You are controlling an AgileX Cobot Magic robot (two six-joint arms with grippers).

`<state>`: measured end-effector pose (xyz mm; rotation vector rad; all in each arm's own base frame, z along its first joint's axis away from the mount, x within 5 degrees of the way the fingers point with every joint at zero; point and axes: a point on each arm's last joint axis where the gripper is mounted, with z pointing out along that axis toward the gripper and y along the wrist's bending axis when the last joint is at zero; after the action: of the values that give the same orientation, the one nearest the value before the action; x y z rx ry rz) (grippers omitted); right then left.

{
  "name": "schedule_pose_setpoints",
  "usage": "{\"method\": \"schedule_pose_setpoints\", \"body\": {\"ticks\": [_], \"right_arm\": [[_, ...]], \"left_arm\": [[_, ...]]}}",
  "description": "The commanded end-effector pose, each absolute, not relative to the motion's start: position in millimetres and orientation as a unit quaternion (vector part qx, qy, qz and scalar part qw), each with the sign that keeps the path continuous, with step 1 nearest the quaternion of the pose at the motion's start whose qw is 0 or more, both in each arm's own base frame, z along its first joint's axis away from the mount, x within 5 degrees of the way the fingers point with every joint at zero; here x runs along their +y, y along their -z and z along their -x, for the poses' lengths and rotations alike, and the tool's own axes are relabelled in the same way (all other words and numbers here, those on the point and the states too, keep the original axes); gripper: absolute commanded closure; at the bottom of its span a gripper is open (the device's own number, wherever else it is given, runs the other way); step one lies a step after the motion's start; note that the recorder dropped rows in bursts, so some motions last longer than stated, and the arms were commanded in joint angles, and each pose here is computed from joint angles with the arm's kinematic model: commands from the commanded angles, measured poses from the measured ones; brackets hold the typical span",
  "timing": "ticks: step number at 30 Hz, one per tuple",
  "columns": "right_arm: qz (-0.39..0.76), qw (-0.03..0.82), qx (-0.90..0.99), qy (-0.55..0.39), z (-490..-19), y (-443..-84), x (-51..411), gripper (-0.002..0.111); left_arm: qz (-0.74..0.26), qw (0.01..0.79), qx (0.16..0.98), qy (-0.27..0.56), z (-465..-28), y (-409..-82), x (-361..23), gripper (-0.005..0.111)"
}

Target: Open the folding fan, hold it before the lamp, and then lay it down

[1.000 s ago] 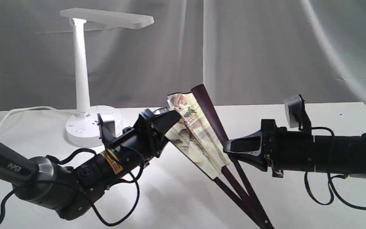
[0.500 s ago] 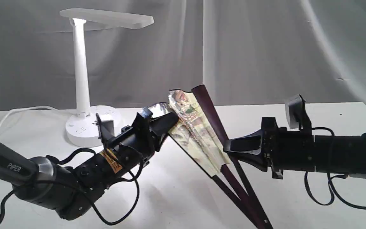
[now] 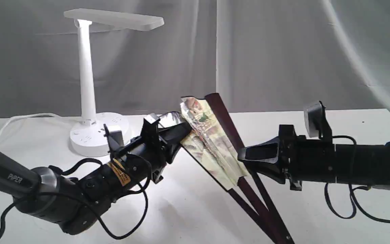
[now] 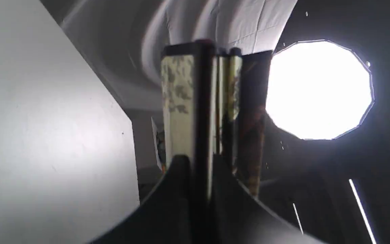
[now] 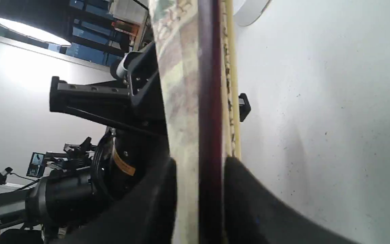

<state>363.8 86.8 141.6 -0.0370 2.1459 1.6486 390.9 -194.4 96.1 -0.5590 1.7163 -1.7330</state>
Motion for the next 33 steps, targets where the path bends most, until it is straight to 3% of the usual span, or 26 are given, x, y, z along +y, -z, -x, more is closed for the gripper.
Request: {"method": "schedule_pose_setpoints", "body": {"ticks": [1,5,9,21,33], "right_arm": [[0.003,0.218,0.769,-0.601,-364,-145,84,0.070],[0.000,0.215,0.769,-0.602,-364,-145,84,0.050],[0.000,0.215,0.769,-0.602,-364,-145,84,0.041],[0.000,0.215,0.769,-0.601,-364,-144,84,0.038],[0.004,0.212,0.769,-0.603,-363,-144,88,0.036]], "left_arm": [[0.224,0.285,0.645,0.673,-388,-98,-196,0.107],[0.230,0.268,0.645,0.677,-390,-98,-190,0.107],[0.238,0.238,0.651,0.680,-395,-96,-172,0.107],[0.205,0.170,0.686,0.677,-390,-92,-159,0.107],[0.109,0.152,0.710,0.679,-375,-123,-174,0.107]]}}
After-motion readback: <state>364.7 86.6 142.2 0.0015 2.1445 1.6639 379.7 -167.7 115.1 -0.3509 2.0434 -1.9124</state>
